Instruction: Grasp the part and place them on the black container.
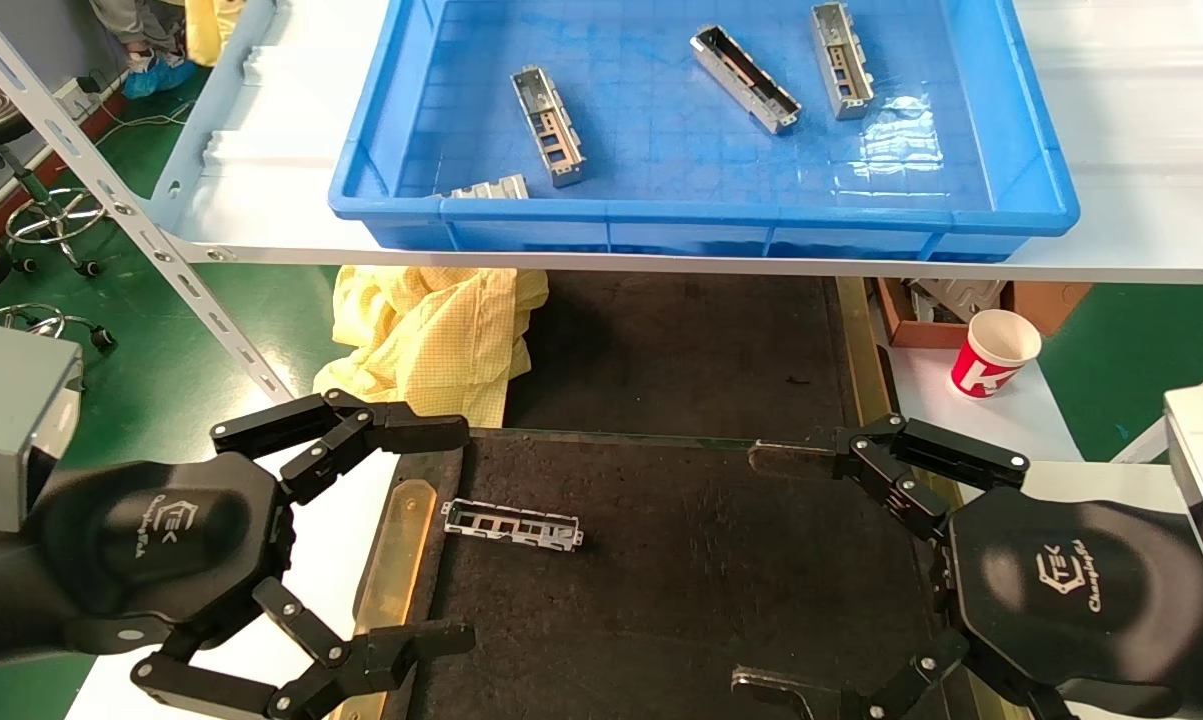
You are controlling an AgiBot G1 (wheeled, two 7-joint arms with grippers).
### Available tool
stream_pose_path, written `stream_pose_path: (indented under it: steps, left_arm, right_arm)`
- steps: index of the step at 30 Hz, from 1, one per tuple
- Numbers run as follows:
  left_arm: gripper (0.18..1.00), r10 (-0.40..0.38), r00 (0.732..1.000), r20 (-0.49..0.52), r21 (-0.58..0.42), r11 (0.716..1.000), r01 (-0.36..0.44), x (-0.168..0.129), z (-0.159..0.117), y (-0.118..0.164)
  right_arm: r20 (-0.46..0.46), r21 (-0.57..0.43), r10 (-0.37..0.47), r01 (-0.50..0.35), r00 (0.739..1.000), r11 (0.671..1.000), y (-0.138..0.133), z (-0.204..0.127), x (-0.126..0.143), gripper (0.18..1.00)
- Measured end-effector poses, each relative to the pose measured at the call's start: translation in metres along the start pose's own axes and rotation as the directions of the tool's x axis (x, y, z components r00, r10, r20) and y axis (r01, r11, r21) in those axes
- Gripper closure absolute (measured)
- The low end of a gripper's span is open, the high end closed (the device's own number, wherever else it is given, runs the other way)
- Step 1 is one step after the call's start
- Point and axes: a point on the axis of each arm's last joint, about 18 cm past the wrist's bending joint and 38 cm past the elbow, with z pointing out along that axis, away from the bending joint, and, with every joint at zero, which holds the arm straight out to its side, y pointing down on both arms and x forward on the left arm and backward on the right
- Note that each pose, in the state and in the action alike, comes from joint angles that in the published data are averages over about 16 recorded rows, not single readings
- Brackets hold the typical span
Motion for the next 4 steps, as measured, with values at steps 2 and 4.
stream_pose_path:
  steps: [2, 4]
  left_arm:
    - [0.184, 0.000, 1.000, 0.000, 0.000, 1.000, 0.000, 0.0000, 0.0000, 0.0000]
    - [0.184, 0.000, 1.000, 0.000, 0.000, 1.000, 0.000, 0.0000, 0.0000, 0.0000]
  right_arm:
    - [0.000, 0.000, 0.000, 0.000, 1.000, 1.000, 0.0000, 0.0000, 0.0000, 0.178]
    - [0.000, 0.000, 0.000, 0.000, 1.000, 1.000, 0.0000, 0.0000, 0.0000, 0.178]
